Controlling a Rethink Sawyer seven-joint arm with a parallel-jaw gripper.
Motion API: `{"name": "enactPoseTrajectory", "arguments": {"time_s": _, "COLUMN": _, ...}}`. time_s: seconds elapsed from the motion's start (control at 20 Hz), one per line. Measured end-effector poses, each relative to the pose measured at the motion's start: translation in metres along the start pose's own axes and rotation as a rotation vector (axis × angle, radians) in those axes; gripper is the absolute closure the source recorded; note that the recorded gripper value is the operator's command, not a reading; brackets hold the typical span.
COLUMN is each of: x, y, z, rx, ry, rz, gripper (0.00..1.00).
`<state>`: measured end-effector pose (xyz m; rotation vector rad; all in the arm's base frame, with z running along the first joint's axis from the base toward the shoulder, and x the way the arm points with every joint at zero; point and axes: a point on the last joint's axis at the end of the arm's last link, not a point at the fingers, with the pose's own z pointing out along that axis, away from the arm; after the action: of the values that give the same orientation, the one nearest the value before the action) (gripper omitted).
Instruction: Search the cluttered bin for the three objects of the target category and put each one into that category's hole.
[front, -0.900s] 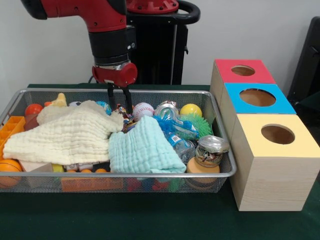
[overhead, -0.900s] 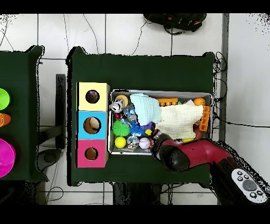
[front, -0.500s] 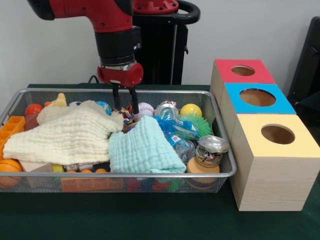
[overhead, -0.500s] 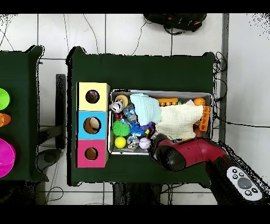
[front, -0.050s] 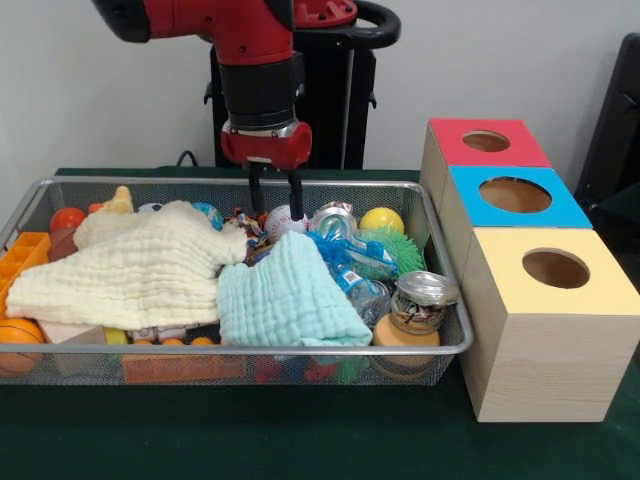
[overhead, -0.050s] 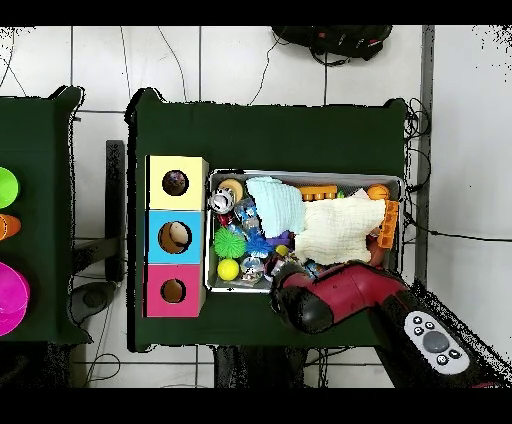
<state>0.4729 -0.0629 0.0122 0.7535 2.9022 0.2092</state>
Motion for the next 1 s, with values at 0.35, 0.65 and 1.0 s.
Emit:
{"name": "enactPoseTrajectory", "arguments": {"time_s": 0.35, "x": 0.011, "y": -0.003, "z": 0.001, "rx": -0.004, "ry": -0.007, "rz": -0.038, "gripper": 0.00}}
{"name": "enactPoseTrajectory", "arguments": {"time_s": 0.65, "x": 0.018, "y": -0.014, "z": 0.004, "rx": -0.013, "ry": 0.010, "rz": -0.013, "gripper": 0.00}}
{"name": "enactPoseTrajectory", "arguments": {"time_s": 1.0, "x": 0.027, "y": -0.027, "z": 0.013, "rx": -0.029, "ry": 0.036, "rz": 0.020, "gripper": 0.00}}
